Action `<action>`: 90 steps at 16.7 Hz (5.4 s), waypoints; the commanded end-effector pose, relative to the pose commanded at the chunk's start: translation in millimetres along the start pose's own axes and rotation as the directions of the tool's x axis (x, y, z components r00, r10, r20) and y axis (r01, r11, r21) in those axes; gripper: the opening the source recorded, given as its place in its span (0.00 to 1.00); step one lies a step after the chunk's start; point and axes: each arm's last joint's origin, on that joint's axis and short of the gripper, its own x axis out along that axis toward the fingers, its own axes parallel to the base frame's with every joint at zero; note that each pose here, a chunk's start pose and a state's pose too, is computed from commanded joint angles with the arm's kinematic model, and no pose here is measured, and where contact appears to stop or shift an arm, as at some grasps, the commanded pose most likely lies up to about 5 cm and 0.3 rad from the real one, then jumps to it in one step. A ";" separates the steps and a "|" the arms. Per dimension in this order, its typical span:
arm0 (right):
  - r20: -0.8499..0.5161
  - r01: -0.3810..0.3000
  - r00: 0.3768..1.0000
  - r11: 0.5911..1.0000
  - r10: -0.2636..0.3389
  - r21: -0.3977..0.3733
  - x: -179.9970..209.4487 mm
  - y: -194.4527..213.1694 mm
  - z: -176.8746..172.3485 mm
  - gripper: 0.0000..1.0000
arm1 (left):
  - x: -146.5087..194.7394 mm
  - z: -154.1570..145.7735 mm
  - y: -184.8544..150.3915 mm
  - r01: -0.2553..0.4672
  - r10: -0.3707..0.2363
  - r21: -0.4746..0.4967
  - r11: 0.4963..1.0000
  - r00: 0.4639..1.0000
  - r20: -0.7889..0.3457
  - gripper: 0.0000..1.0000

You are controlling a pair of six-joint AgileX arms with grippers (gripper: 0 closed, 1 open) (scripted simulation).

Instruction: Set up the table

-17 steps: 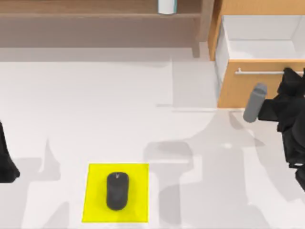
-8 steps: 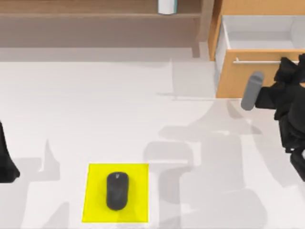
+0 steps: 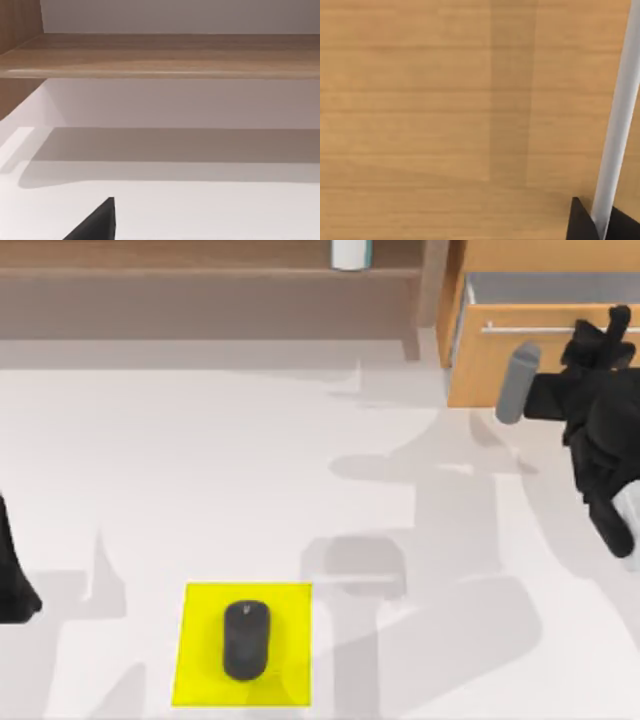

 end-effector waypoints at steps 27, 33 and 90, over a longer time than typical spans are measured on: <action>0.001 -0.003 1.000 1.000 0.003 0.002 62.7 -0.3 6.9 0.68 | 0.0 0.0 0.0 0.000 0.000 0.000 1.000 1.000 0.000 1.00; 0.001 -0.003 1.000 1.000 0.003 0.002 62.7 -0.3 6.9 1.00 | 0.0 0.0 0.0 0.000 0.000 0.000 1.000 1.000 0.000 1.00; 0.106 -0.106 0.994 0.015 -0.021 0.994 11.9 -118.1 223.1 1.00 | 0.0 0.0 0.0 0.000 0.000 0.000 1.000 1.000 0.000 1.00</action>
